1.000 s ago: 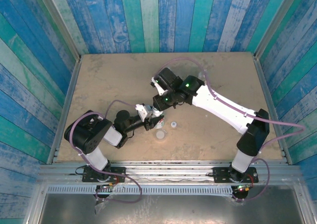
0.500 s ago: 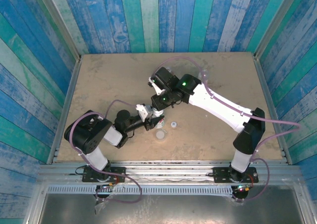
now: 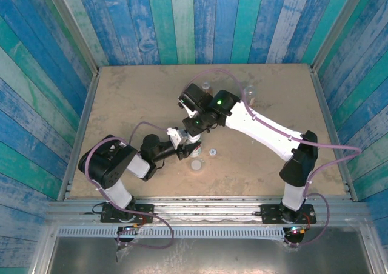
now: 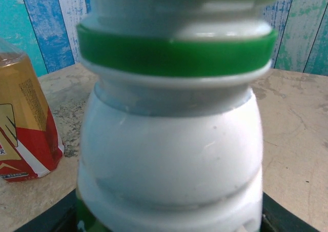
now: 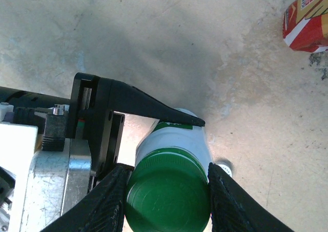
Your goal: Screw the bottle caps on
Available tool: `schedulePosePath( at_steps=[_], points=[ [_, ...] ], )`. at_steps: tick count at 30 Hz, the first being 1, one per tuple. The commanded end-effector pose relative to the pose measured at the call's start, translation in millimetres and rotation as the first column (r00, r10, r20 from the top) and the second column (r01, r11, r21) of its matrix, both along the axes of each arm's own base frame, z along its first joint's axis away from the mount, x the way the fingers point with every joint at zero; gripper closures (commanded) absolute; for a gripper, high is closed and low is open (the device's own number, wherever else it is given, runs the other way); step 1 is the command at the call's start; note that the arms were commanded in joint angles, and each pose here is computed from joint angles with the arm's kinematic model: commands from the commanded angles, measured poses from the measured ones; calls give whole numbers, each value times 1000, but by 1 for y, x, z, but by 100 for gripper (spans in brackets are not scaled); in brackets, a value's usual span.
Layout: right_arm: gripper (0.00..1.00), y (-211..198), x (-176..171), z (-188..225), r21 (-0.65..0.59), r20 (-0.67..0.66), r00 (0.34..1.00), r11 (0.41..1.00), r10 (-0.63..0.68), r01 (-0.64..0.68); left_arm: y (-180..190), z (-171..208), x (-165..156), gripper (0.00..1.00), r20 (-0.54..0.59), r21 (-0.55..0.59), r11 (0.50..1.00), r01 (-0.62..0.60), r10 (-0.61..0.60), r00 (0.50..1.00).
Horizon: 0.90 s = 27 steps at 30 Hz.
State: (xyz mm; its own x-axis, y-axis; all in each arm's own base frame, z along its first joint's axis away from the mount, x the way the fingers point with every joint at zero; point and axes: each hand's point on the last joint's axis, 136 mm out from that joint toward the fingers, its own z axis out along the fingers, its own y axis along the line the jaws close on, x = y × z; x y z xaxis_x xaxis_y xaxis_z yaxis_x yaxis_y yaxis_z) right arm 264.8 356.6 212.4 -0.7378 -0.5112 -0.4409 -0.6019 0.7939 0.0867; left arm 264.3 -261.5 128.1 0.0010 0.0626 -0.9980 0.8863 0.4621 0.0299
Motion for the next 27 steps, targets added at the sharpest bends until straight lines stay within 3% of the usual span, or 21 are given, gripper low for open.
schedulePosePath(
  at_steps=[1,11,22,27],
  points=[
    [57,-6,-14,-23,-115,-52,998,993,18,-24,-2,-23,-5,42,-83,58,998,17,-12,997],
    [57,-3,-16,-35,-141,-64,998,990,4,-13,-1,-23,-6,42,-87,51,999,16,-11,996],
    [39,3,-9,4,-50,-4,1000,999,2,-2,1,-26,-8,42,-94,55,998,10,-5,996],
    [39,6,-11,18,2,17,1000,1000,21,-21,2,-27,-9,42,-96,58,998,10,-4,995]
  ],
)
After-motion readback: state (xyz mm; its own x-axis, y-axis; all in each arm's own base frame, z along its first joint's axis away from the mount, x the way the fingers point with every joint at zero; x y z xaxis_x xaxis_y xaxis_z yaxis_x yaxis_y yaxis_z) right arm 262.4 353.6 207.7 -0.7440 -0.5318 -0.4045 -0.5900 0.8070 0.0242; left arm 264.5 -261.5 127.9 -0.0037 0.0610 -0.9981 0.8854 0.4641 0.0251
